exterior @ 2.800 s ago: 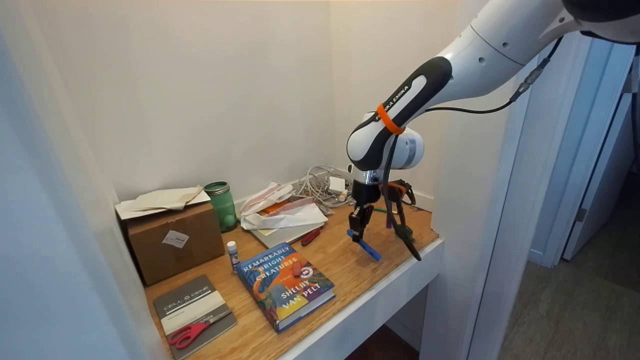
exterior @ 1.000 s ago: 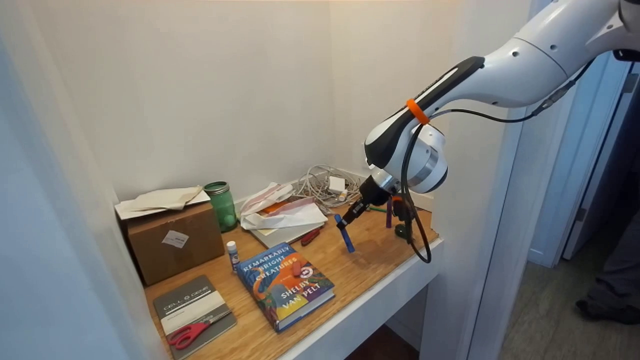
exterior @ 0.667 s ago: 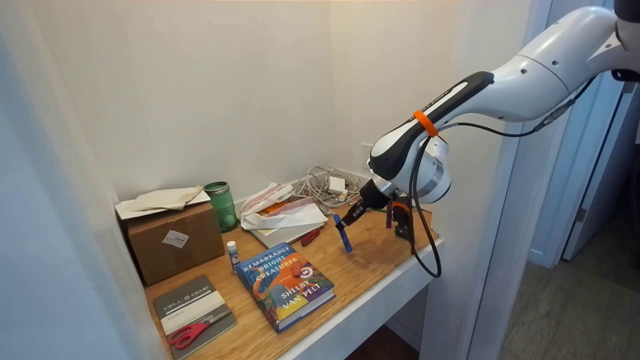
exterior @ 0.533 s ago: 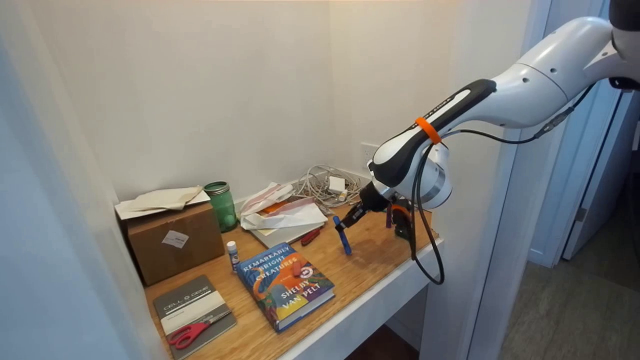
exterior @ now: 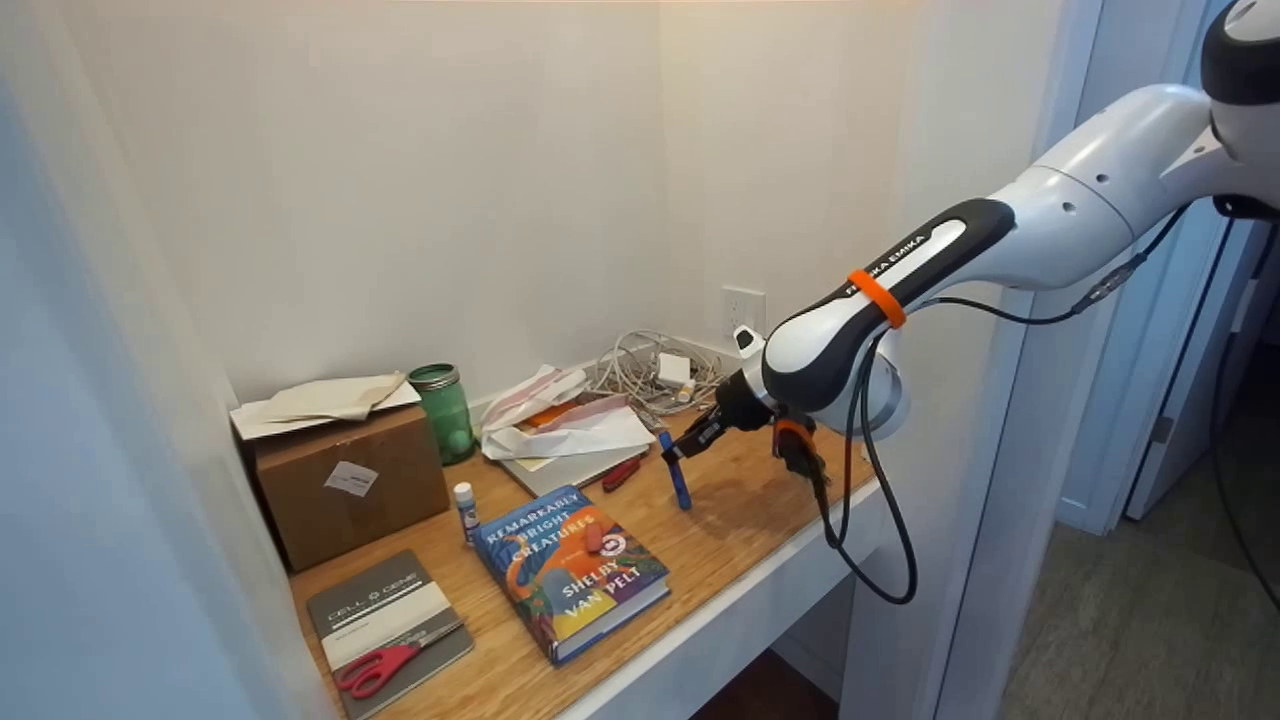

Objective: Put the blue marker in an upright position

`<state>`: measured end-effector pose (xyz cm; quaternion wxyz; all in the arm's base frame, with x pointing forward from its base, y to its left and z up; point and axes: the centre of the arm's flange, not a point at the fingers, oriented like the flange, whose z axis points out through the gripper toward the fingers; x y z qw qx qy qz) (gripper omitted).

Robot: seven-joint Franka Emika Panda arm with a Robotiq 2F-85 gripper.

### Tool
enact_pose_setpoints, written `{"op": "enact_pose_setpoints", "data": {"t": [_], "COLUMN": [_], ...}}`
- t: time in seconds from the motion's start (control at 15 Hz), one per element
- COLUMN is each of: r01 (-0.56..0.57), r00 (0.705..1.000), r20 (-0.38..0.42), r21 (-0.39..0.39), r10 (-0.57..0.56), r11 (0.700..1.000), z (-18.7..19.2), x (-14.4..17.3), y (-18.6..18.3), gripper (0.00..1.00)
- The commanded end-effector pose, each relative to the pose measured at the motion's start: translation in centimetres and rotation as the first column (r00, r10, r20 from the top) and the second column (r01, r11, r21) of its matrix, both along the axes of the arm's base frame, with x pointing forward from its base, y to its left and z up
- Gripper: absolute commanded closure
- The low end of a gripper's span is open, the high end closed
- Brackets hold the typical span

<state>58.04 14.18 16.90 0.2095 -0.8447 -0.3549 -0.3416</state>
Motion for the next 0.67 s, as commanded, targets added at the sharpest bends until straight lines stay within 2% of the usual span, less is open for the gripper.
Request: {"op": "enact_pose_setpoints", "data": {"t": [0.0,0.6], "r01": [0.017,0.028], "r00": [1.0,0.998], "r20": [0.013,0.053], "r21": [0.038,0.071], "r10": [-0.017,-0.032], "r11": [0.999,0.997], "z": [-0.7,-1.3], "x": [-0.1,1.1], "y": [0.3,0.8], "gripper": [0.96,0.96]}}
